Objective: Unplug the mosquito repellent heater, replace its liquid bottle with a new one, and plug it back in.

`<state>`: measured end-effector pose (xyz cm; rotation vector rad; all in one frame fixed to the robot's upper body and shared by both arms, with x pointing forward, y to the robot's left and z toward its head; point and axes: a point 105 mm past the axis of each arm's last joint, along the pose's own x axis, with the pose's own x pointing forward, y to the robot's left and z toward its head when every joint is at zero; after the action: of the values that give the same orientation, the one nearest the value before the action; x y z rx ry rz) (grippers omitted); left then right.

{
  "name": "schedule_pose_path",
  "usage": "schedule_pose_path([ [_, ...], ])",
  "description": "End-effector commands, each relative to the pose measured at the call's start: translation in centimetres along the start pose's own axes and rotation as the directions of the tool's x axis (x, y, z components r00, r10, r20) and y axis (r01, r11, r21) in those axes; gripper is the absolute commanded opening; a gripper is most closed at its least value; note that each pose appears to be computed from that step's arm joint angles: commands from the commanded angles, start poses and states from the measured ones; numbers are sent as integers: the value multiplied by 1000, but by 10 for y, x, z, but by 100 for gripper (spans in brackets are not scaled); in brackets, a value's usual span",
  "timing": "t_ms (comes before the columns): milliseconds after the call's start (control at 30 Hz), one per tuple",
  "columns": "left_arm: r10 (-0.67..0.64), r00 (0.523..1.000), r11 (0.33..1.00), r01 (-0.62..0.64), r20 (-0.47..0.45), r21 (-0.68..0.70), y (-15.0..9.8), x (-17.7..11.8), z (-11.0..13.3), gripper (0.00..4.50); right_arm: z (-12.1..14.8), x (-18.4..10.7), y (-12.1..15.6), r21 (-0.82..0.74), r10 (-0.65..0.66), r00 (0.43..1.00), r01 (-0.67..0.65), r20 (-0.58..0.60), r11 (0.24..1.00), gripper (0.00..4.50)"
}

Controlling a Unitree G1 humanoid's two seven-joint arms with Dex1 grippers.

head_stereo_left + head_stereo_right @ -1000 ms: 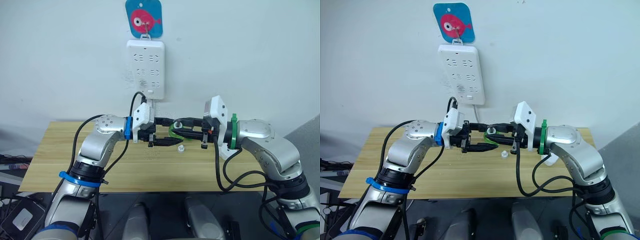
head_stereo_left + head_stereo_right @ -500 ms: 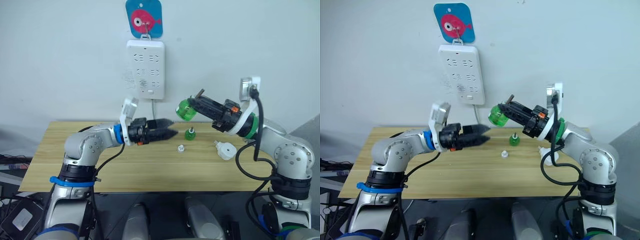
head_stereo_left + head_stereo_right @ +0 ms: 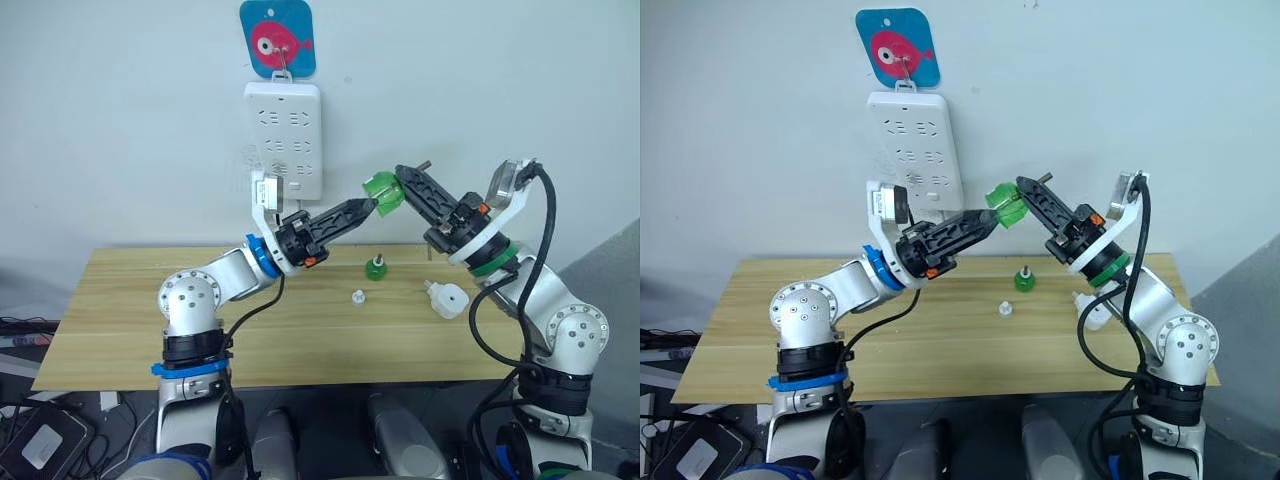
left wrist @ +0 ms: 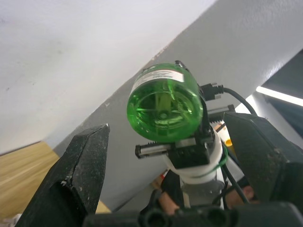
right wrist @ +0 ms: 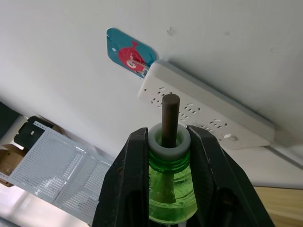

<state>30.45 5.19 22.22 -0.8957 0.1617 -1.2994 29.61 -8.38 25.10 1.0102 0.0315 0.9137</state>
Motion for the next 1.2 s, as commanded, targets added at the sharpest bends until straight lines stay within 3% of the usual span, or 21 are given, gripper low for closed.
schedule_pose_path([
  [33,-26,997,1000,25,67,10,-10,2,11,423,0,0,12,-3,32,999,-32,9,999,80],
  [1067,-99,994,994,100,43,-34,-18,9,12,423,-8,3,25,10,76,997,-76,-27,997,80],
  [1200,-92,994,995,94,50,-33,-16,8,13,331,-9,3,25,8,76,997,-76,-31,997,80],
])
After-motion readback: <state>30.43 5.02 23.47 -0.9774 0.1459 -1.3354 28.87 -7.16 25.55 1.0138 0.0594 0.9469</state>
